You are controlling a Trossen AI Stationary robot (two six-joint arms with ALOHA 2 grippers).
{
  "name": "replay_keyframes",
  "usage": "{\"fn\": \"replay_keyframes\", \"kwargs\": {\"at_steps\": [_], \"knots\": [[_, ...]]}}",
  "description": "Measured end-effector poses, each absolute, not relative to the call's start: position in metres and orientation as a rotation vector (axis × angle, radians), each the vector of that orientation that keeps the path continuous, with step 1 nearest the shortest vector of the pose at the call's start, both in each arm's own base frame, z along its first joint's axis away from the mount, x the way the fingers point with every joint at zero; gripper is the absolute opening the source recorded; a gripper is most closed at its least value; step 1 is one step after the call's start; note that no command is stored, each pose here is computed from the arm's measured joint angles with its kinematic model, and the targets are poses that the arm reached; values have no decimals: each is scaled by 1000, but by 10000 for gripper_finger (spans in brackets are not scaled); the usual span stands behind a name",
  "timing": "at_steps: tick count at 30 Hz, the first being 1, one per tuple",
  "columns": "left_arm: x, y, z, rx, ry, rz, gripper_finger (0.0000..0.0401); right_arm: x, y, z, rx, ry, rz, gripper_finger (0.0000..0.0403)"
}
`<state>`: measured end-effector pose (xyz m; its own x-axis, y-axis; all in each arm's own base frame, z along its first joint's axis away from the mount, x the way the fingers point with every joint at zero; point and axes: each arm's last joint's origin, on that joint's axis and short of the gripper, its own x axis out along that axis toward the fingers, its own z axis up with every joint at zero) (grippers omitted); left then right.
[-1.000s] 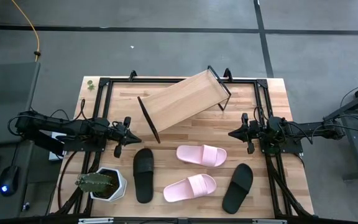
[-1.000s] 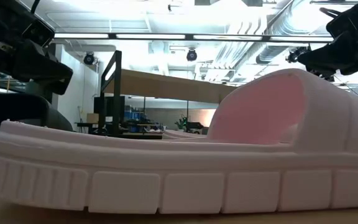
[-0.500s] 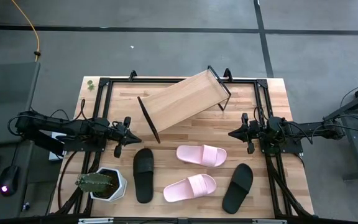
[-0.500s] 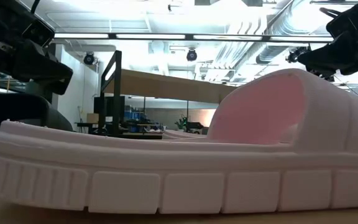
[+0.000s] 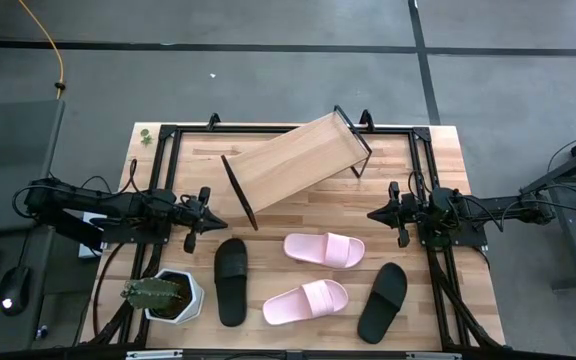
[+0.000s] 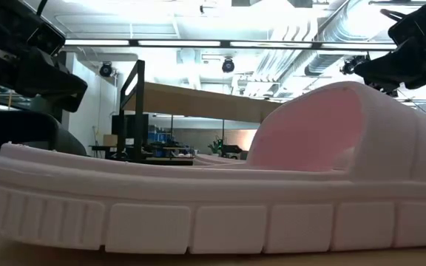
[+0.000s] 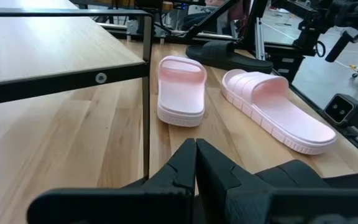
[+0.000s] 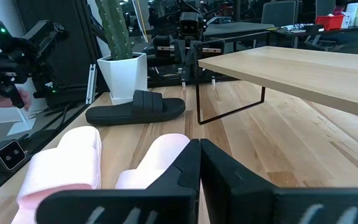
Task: Pick and place slides into the shelf
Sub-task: Put the top pink slipper on the shelf
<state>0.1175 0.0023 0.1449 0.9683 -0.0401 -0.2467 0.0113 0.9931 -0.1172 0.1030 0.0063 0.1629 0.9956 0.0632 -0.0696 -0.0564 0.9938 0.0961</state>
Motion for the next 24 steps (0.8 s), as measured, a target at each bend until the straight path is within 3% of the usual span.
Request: {"fn": "replay_keyframes", "kwargs": {"at_steps": [24], "knots": [[117,3,145,-115,253,-14,1,103,6,163,94,73,60,0]]}}
